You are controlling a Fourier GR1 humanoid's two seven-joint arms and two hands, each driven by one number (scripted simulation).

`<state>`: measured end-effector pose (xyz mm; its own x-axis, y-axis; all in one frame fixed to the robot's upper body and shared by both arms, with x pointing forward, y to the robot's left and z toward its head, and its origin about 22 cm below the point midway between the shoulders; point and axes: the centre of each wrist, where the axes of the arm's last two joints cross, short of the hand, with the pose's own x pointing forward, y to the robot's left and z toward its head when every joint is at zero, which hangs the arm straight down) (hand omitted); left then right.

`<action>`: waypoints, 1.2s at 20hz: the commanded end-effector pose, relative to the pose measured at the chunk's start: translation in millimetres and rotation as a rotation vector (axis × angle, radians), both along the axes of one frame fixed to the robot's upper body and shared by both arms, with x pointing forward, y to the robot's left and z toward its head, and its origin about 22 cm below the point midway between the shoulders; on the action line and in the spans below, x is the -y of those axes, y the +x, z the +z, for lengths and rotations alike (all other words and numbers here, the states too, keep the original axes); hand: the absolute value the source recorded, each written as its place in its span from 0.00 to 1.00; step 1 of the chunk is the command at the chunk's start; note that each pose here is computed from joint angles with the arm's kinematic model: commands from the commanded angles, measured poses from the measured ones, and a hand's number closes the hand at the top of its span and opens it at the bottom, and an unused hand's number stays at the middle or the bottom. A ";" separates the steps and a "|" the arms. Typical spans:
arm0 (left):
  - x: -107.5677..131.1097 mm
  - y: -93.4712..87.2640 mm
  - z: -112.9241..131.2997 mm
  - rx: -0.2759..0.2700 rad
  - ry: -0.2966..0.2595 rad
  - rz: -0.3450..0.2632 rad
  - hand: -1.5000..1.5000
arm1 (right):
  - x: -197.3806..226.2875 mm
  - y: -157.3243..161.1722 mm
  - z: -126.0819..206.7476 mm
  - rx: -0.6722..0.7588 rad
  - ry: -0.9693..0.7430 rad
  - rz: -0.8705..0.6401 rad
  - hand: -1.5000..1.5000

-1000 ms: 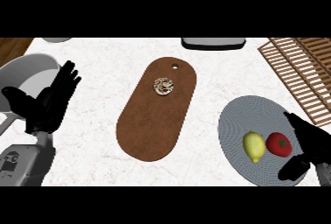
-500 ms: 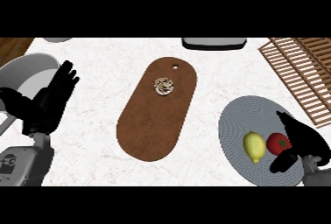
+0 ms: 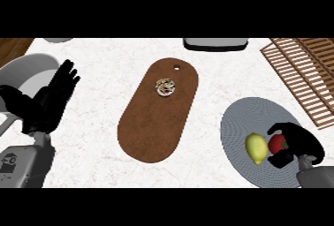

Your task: Pick the tomato from the placemat and place it in the tiered shelf

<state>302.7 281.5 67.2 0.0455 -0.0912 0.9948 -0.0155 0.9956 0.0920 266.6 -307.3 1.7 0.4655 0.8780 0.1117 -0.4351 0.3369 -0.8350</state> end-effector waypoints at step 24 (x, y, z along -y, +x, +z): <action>8.4 -10.1 -16.9 -0.010 -0.015 0.008 0.50 | -209.2 -10.9 97.6 0.665 0.434 0.360 1.00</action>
